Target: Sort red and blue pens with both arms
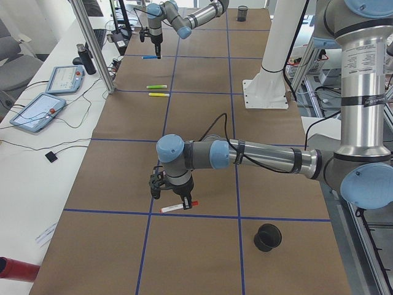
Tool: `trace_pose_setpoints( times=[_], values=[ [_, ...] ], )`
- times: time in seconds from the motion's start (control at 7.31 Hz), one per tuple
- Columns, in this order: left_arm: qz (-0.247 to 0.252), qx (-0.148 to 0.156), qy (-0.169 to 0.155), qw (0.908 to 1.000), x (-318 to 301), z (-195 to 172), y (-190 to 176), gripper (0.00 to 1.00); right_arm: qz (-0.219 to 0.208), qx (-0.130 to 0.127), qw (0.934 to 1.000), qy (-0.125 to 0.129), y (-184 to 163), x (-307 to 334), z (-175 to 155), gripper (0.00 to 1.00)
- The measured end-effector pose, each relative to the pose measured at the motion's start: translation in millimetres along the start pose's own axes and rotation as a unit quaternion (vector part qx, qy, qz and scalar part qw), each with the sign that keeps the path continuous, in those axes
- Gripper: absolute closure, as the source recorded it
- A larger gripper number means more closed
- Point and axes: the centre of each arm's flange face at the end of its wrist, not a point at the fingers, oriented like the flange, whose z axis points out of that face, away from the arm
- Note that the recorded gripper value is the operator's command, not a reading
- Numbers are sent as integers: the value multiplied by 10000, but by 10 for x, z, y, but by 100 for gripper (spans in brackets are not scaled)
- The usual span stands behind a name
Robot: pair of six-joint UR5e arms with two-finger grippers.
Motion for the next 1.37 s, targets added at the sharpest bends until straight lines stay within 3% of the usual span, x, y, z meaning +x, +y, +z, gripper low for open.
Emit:
trace_pose_setpoints(
  times=[0.27, 0.55, 0.68, 0.82, 0.96, 1.09, 1.37],
  values=[
    [307, -211, -524, 9979, -402, -61, 254, 100, -457, -110, 9981, 396, 37, 572, -162, 100],
    [285, -566, -618, 9961, -692, 70, 556, 100, -989, -187, 9924, 713, -30, 1466, -245, 100],
    [86, -905, -569, 9942, -764, 134, 724, 100, -1205, -218, 9892, 803, -51, 1912, -296, 100],
    [-234, -1285, -364, 9908, -815, 183, 882, 100, -1385, -245, 9863, 867, -21, 2328, -355, 100],
    [-681, -1659, 81, 9838, -861, 271, 1044, 100, -1540, -295, 9834, 913, 58, 2669, -419, 100],
    [-1185, -2026, 620, 9701, -909, 429, 1213, 100, -1638, -354, 9814, 934, 171, 2946, -484, 100],
    [-2182, -2641, 1425, 9286, -1011, 659, 1621, 100, -1633, -419, 9814, 914, 386, 3322, -522, 100]
  ],
)
